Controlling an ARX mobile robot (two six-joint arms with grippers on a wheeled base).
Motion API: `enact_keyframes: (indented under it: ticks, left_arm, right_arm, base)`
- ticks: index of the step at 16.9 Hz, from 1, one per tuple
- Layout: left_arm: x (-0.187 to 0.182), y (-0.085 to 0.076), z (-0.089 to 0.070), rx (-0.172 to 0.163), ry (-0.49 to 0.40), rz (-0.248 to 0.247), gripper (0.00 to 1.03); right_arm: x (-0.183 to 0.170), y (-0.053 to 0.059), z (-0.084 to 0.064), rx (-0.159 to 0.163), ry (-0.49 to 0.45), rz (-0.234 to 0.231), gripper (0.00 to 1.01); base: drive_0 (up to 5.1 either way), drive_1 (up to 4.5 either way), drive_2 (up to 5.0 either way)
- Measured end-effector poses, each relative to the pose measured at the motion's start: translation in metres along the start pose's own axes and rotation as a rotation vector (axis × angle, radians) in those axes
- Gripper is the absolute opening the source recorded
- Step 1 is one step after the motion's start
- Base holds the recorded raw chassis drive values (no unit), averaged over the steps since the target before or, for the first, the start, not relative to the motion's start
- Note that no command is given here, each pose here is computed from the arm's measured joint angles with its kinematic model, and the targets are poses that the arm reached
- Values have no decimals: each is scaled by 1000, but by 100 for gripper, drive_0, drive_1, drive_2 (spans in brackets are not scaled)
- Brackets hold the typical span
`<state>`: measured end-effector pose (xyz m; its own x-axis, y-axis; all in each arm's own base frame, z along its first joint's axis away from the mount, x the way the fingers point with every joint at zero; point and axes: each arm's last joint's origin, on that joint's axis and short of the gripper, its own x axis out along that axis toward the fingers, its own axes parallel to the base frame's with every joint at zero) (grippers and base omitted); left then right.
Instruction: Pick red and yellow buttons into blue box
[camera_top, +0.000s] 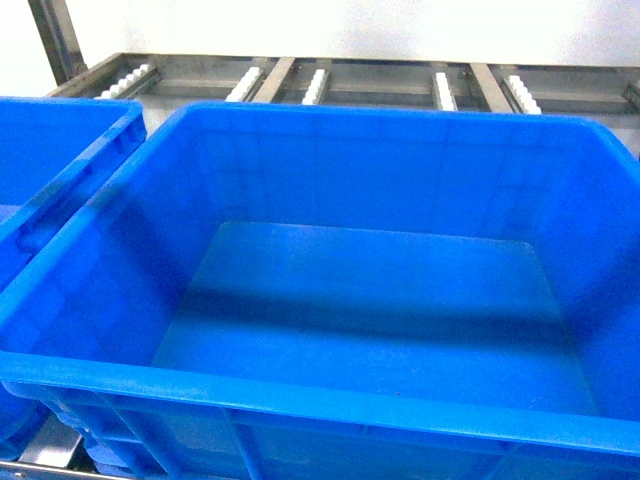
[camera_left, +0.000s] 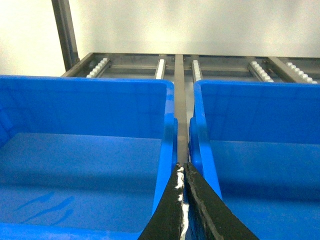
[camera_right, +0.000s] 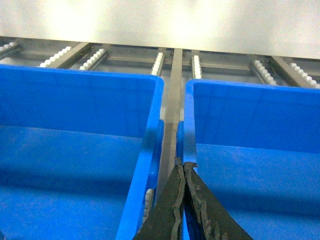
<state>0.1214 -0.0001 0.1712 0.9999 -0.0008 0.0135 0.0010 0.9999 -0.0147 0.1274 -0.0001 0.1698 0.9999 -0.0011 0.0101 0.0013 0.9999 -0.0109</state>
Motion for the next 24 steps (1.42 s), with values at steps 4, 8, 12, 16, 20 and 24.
enact_keyframes:
  ticks: [4, 8, 12, 16, 20, 24]
  left_arm:
    - [-6, 0, 0, 0, -3, 0, 2]
    - [-10, 0, 0, 0, -3, 0, 2]
    - [-13, 0, 0, 0, -2, 0, 2]
    - [-24, 0, -3, 0, 12, 1, 2]
    - [-24, 0, -3, 1, 13, 1, 2]
    - [-24, 0, -4, 0, 13, 0, 65]
  right_arm:
    - [-7, 0, 1, 0, -5, 0, 2]
    - [-12, 0, 1, 0, -5, 0, 2]
    - [-16, 0, 1, 0, -5, 0, 2]
    - [-30, 0, -1, 0, -8, 1, 2]
    - [-30, 0, -2, 0, 5, 2, 2]
    - [-30, 0, -2, 0, 5, 2, 56]
  base:
    - [0, 0, 0]
    - [0, 0, 0]
    - [0, 0, 0]
    - [0, 0, 0]
    - [0, 0, 0]
    - [0, 0, 0]
